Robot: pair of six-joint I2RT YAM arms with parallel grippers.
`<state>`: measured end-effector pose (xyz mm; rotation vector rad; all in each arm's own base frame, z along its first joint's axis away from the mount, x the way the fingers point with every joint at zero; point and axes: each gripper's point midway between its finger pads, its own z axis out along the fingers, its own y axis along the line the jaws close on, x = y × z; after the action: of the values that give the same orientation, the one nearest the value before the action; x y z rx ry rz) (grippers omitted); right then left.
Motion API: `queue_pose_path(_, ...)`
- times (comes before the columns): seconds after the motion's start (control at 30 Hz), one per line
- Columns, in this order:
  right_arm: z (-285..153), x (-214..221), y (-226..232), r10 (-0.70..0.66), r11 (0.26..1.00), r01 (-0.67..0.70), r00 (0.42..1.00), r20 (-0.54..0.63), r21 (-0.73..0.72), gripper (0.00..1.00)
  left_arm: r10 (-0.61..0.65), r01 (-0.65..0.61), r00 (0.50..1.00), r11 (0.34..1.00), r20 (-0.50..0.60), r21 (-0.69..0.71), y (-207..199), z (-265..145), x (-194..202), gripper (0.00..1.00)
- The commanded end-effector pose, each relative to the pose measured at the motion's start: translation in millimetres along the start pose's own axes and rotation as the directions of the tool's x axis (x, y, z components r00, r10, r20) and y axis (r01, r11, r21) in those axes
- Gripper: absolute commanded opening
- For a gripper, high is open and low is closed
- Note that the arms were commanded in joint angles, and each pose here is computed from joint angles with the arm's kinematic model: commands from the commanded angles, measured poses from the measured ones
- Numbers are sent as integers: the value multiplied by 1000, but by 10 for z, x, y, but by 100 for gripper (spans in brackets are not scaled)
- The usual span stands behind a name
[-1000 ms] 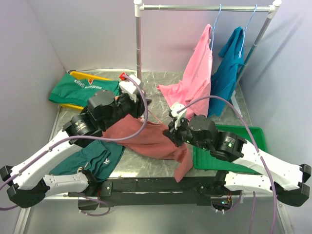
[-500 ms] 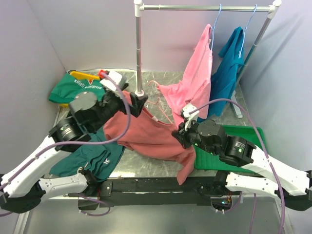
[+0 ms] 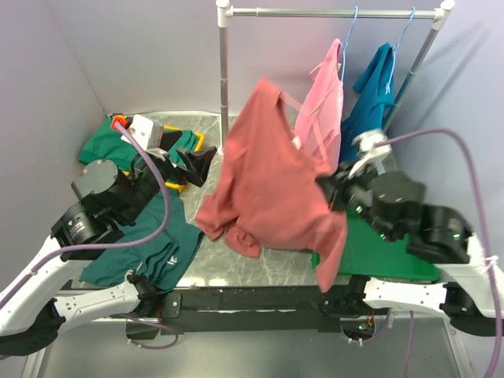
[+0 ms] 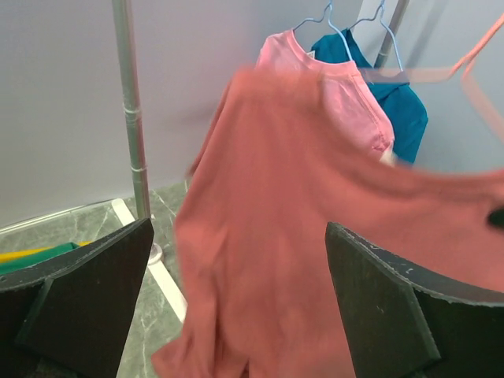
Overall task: Place the t-shirt on the hanger
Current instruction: Place the hanger at the clothesline.
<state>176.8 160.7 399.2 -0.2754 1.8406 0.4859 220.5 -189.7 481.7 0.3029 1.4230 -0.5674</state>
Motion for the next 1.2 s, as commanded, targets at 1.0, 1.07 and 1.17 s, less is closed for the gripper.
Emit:
queue_pose_path(1.0, 1525, -1237, -273, 103, 969, -125, 988, 115, 214, 0, -83, 82, 996, 996, 35, 22, -22, -125, -107, 86)
queue_pose_path(1.07, 1548, -1408, -300, 106, 967, -137, 983, 150, 216, 0, -83, 82, 996, 996, 34, 24, -26, -126, -103, 86)
queue_pose_path(1.17, 1649, -1531, -381, 101, 960, -141, 980, 170, 240, 0, -83, 83, 996, 996, 32, 25, -25, -134, -104, 86)
